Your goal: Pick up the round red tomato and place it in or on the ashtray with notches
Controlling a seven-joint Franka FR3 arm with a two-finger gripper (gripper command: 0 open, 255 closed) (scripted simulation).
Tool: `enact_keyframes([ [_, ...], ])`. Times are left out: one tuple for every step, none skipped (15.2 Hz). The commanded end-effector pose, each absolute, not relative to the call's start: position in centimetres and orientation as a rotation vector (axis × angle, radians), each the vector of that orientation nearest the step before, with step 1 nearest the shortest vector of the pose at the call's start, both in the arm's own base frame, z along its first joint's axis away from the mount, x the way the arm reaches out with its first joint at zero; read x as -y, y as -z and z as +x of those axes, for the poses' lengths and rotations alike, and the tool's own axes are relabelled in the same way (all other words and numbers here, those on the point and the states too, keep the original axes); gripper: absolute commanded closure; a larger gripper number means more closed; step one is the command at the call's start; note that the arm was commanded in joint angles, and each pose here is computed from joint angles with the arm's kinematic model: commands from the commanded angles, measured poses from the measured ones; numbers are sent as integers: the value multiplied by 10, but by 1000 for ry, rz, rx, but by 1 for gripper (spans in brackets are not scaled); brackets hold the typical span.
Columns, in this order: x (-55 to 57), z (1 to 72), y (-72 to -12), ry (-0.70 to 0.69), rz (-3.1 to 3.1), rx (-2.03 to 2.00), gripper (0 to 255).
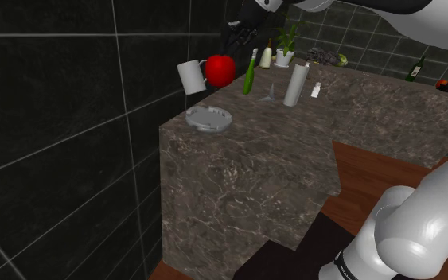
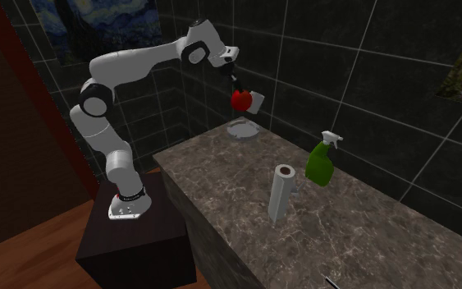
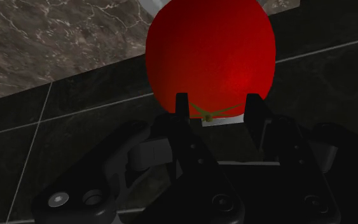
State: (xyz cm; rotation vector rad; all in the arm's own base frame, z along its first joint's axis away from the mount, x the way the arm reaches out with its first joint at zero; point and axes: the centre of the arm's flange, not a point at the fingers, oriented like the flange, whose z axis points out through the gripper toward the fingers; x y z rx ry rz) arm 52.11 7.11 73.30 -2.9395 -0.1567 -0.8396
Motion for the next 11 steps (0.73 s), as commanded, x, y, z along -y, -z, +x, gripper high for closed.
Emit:
enact_keyframes([
  [-75,522,-722,841,-2939,156,255],
  [-75,522,-717,841,-2939,156,255],
  [-75,522,-712,841,-2939,156,255],
  [-75,522,-707,841,-2939,156,255],
  [-75,522,-701,841,-2939,156,255],
  [-75,522,-696,841,-2939,156,255],
  [-75,522,-691,841,-2939,156,255],
  [-75,522,-686,841,-2939,156,255],
  [-75,522,-680,841,-2939,156,255],
  [-75,522,-675,841,-2939,156,255],
  [-75,522,-670,841,-2939,156,255],
])
